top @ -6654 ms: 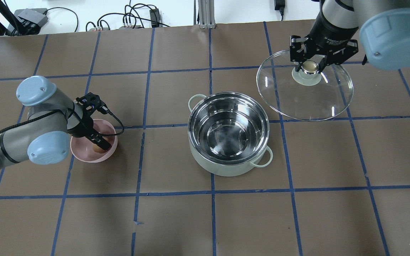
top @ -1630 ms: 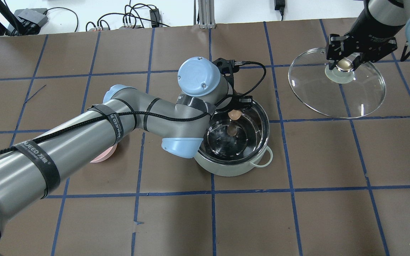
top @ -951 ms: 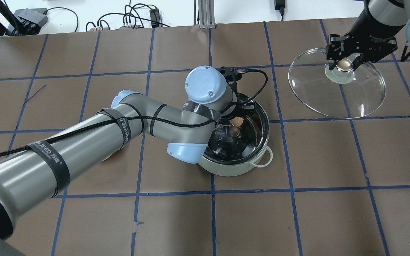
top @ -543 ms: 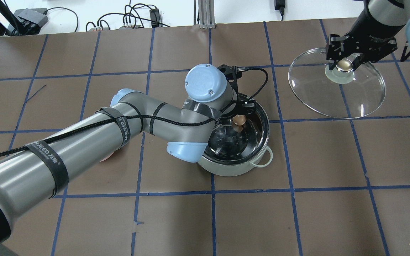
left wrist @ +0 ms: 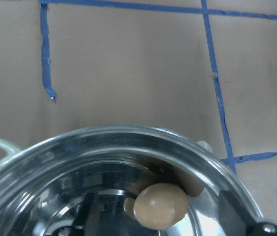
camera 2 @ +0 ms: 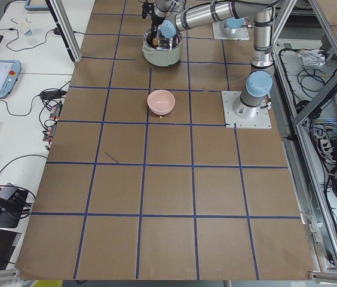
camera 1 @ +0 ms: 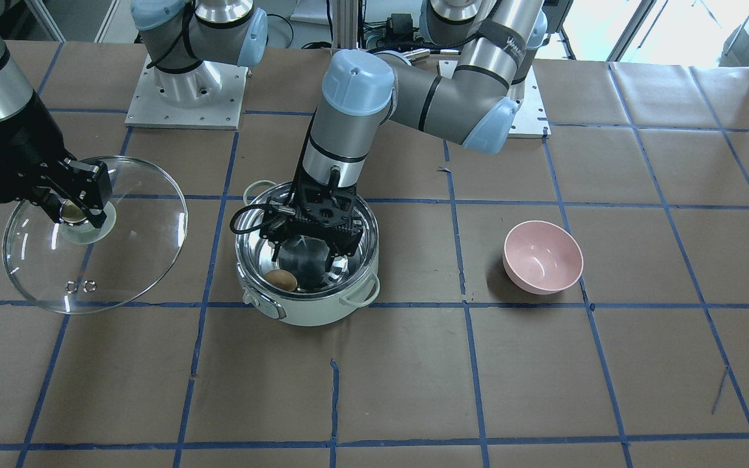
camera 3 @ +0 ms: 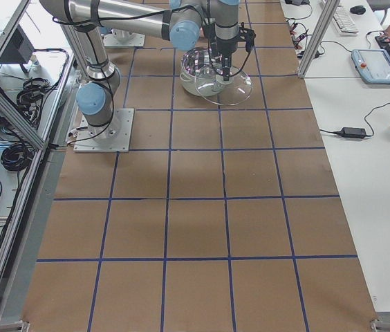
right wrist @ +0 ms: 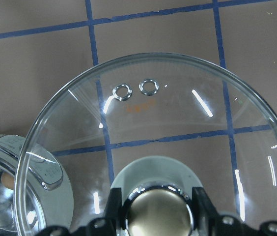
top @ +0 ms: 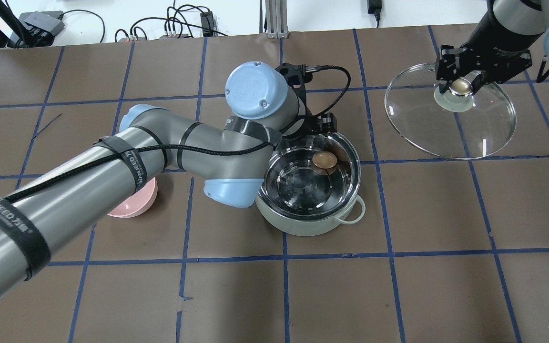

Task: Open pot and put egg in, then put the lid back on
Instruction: 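Raise the left gripper away while the right carries the lid over the pot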

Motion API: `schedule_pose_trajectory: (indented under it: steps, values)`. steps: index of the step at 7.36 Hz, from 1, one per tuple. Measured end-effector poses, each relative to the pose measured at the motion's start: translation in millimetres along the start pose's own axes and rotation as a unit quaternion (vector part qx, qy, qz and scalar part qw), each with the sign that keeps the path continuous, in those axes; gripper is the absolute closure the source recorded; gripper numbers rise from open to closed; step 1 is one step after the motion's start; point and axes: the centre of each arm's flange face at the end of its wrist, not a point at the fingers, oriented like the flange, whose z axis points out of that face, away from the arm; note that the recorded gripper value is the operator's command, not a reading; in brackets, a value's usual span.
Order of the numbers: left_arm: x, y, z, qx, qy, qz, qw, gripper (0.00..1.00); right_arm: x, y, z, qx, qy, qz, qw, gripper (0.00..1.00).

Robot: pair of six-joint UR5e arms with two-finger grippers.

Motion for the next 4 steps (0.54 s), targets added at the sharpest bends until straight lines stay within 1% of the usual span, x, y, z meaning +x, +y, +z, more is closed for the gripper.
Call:
schedule_pose_trajectory:
  steps: [1, 2, 4]
  values:
    - [-22, -9, -26, -0.012, -0.015, -0.007, 0.9998, 0.11, -4, 4, -3, 0.002, -0.001, -0.001, 1.0, 0.53]
    - [-47, -16, -51, -0.032, -0.03, -0.006, 0.999, 0.1, -13, 7, -3, 0.002, -0.002, -0.003, 1.0, 0.53]
    - [-89, -19, -91, -0.076, -0.052, 0.004, 0.9957, 0.08, -60, 19, -4, 0.004, -0.007, 0.01, 0.9999, 0.53]
